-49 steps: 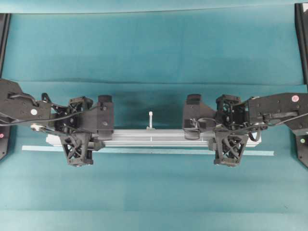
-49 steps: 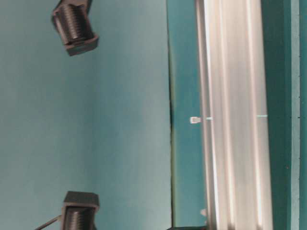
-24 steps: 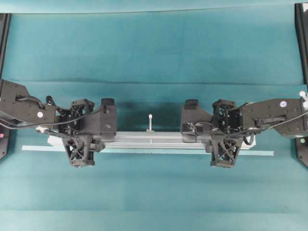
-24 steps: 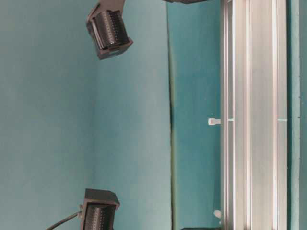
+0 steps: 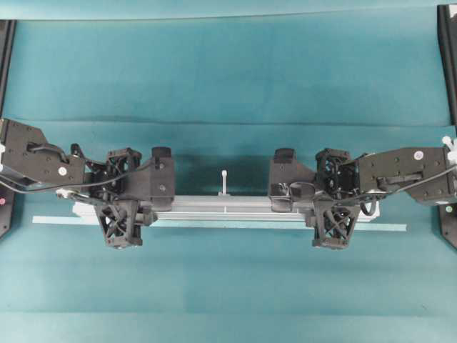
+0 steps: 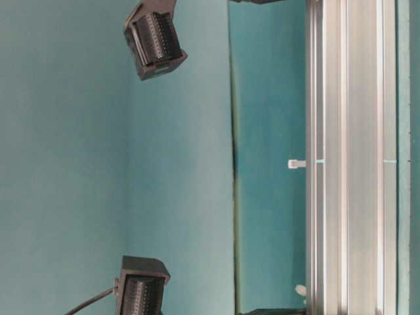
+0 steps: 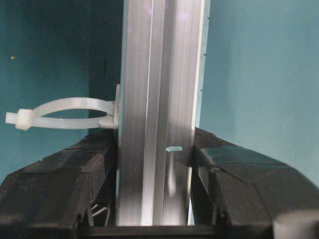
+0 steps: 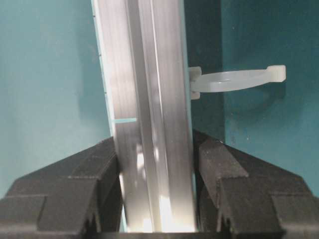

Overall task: Lift the large metal rail with both hands.
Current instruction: 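Open both grippers to release the rail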

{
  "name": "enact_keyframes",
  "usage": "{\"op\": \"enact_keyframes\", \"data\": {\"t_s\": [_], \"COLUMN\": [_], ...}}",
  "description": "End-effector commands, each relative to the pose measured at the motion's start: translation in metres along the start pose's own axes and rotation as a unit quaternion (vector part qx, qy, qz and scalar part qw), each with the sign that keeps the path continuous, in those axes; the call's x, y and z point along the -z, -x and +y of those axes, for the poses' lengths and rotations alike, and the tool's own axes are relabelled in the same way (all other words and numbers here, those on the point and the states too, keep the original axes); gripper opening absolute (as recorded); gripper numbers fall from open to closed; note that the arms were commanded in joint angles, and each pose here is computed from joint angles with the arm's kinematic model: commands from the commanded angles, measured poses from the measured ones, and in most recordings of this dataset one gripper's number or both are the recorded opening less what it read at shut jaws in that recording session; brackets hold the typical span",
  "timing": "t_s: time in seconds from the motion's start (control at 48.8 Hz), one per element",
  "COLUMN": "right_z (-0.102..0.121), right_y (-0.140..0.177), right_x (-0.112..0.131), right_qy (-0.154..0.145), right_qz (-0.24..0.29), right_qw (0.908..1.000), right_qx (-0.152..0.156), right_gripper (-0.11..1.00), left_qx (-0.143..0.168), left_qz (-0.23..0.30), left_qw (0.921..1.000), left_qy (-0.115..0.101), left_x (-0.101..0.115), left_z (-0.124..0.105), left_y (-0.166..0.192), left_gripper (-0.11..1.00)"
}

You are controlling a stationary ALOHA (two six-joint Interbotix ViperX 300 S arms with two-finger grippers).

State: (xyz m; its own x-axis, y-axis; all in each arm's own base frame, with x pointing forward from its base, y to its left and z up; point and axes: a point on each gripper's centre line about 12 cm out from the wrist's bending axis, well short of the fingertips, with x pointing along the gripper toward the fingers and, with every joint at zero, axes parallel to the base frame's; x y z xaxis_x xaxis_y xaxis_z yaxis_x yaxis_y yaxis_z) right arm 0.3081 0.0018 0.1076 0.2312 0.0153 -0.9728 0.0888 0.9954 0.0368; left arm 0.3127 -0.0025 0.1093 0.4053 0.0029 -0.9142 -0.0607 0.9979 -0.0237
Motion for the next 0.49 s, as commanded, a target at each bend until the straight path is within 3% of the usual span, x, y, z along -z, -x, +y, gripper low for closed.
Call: {"op": "enact_keyframes", "data": {"t_s": [0.0,0.471], "right_z": [-0.002,-0.001], "right_y": [-0.001,-0.001], "right_x": [-0.002,-0.001], "right_qy": [-0.006,-0.03], "right_qz": [-0.005,-0.01], "right_qw": [1.0,0.9995], "right_qx": [-0.001,-0.005], "right_gripper": [0.39,0.39], "left_qx": [0.0,-0.001], "left_qz": [-0.008,-0.005], "left_qw": [1.0,1.0], "left_qy": [-0.003,0.003], "left_x": [-0.002,0.006], "left_z": [0.0,0.002], "left_y": [0.0,-0.003], "left_gripper": [0.38,0.38]}}
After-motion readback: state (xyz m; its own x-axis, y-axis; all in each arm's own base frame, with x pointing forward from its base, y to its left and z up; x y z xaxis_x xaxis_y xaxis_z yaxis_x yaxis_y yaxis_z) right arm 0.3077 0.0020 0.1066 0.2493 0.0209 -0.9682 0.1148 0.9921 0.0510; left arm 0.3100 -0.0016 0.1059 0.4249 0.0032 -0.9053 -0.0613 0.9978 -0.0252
